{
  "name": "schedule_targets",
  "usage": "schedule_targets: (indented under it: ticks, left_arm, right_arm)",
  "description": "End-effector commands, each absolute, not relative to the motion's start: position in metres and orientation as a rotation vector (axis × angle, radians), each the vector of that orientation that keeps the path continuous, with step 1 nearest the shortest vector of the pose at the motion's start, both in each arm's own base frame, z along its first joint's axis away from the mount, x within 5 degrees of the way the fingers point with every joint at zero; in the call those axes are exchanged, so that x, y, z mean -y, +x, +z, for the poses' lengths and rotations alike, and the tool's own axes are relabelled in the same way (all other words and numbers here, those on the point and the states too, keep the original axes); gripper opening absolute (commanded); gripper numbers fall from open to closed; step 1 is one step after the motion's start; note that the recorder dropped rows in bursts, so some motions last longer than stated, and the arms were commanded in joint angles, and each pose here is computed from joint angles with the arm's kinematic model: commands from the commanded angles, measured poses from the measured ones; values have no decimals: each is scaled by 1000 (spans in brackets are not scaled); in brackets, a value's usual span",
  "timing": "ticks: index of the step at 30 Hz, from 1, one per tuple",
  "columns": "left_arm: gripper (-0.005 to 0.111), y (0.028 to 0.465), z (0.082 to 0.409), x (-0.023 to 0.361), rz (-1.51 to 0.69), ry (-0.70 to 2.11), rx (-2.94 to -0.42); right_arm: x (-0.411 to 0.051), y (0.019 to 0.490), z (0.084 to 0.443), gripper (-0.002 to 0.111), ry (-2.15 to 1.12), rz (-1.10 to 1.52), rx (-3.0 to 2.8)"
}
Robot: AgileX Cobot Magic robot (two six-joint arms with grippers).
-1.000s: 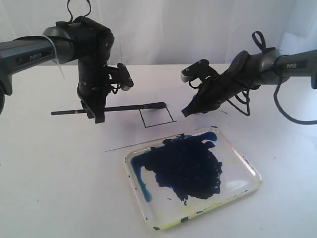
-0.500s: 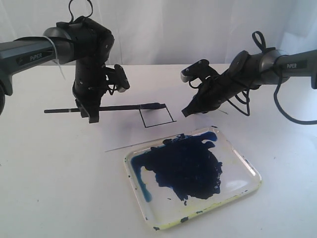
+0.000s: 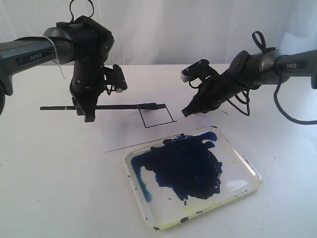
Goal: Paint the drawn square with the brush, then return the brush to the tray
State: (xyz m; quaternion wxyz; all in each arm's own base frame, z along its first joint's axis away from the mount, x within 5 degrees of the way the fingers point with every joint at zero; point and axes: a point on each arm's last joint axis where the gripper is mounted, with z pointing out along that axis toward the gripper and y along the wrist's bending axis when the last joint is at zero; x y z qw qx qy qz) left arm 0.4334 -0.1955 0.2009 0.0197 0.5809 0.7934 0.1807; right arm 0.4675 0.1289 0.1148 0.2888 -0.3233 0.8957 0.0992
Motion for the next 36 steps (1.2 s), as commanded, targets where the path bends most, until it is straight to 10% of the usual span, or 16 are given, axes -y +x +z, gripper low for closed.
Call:
schedule_targets:
  ticks: [1,36]
  left_arm:
    - [0,427,202,189,586,1848,-2543]
    - [0,412,218,187,502,1849,-2547]
  right_arm:
    - [-127,466,107,0,-882,256,-2408]
    - [-127,467,106,0,-875,246,-2402]
